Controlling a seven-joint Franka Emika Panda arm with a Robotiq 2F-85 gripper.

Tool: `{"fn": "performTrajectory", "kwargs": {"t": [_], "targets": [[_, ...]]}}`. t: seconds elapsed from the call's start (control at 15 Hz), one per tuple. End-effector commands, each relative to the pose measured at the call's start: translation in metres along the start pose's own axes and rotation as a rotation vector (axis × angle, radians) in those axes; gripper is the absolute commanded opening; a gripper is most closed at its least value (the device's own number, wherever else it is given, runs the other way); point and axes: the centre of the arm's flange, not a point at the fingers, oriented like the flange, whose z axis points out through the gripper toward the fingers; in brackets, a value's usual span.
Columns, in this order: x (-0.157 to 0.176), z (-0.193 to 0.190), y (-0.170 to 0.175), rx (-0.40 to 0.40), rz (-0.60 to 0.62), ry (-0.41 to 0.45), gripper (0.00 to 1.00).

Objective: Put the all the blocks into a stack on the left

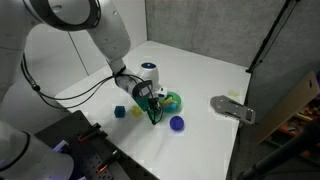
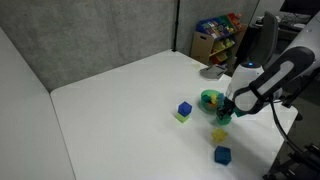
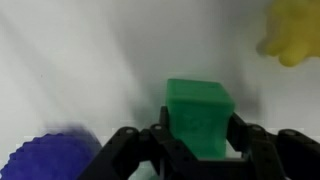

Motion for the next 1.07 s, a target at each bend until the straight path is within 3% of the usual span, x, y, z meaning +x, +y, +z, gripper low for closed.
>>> {"fn": "performTrajectory", "kwargs": {"t": [0.0, 0.4, 1.0], "targets": [[0.000, -0.021, -0.001, 0.029, -0.001, -0.024, 0.29], [0.018, -0.068, -0.018, 0.055, -0.079, -0.048, 0.27], [0.069, -0.150, -0.069, 0.092, -0.274, 0.065, 0.27]]}}
